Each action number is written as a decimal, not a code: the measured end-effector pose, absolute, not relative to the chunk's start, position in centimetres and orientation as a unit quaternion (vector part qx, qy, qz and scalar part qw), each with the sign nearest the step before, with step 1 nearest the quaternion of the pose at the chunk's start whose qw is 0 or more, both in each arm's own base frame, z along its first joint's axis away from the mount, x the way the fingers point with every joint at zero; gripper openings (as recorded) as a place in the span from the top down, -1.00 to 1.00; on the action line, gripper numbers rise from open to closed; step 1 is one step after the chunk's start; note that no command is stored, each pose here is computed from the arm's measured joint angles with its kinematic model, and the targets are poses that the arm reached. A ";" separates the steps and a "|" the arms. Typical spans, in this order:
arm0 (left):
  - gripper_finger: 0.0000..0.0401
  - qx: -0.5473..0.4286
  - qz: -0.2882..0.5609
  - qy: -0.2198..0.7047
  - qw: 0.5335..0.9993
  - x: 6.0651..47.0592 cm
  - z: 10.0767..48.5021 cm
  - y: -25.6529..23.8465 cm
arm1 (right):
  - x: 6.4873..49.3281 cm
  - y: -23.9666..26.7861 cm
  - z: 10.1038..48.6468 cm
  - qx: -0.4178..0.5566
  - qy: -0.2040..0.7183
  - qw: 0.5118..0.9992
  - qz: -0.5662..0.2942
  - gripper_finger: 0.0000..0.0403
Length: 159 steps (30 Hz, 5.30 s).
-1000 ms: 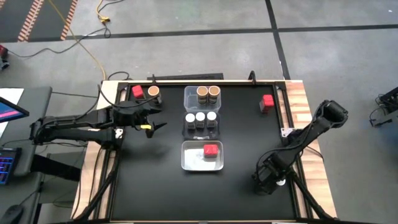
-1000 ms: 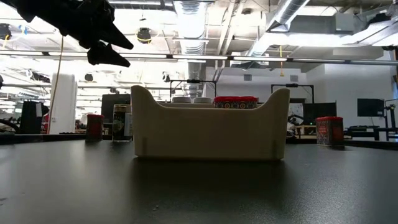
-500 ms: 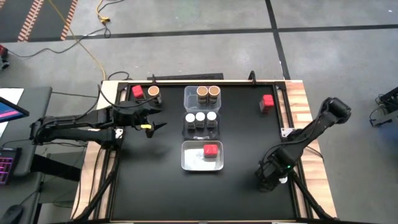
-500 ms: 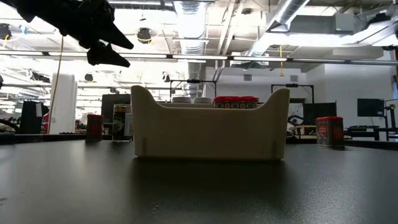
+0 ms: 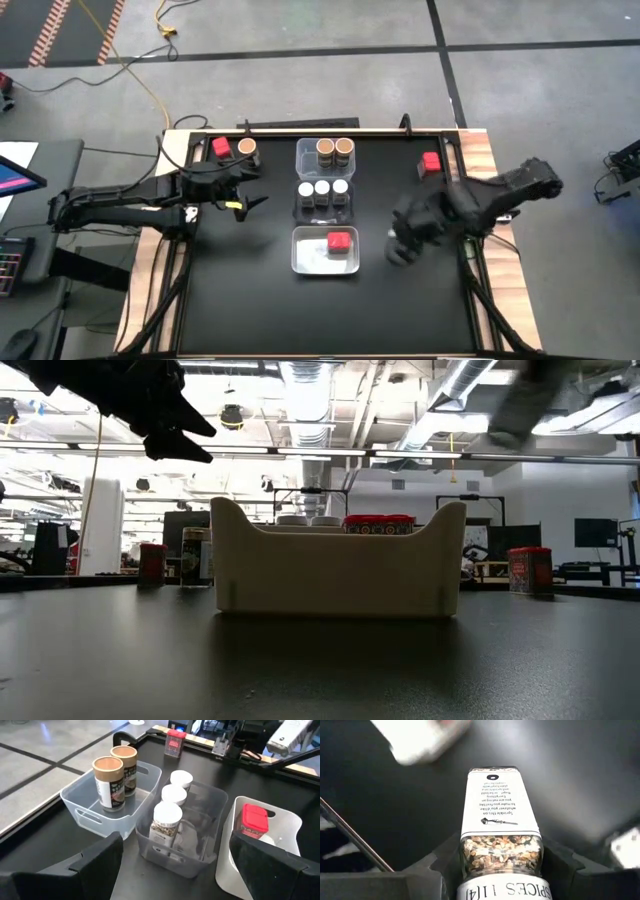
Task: Sort spices by type
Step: Put the white seasoning bottle into the black transparent bin in front of the other white seasoning bottle, then put the brown seasoning bottle into the white transparent bin aligned with the other brown seasoning bottles
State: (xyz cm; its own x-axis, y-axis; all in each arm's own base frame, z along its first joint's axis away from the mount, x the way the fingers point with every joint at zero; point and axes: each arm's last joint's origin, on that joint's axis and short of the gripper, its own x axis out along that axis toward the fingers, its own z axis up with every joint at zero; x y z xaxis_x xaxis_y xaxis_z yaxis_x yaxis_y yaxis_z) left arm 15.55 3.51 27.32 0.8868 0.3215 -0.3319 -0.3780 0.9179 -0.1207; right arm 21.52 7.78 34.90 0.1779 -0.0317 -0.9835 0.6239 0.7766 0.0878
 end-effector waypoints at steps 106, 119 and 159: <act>-0.75 -0.071 0.193 0.174 0.963 15.5 27.0 3.6 | 43.1 -6.0 23.0 0.013 0.732 0.680 -0.022 -0.26; -0.75 -0.071 0.193 0.174 0.963 15.5 27.0 3.6 | 43.2 -6.0 23.0 0.006 0.731 0.682 -0.016 -0.33; -0.75 -0.071 0.193 0.185 0.961 15.4 26.8 3.6 | 36.5 -3.4 40.4 0.012 0.527 0.838 -0.143 -0.63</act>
State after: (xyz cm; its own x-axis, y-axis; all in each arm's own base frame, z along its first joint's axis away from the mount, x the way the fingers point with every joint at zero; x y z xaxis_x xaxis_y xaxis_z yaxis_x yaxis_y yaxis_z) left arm 15.43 3.57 26.79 0.8572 0.3448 -0.3826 -0.3972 0.9154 -0.0650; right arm 36.46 -3.35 40.43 0.4034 -0.2276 -0.8863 0.2521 0.9587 -0.1314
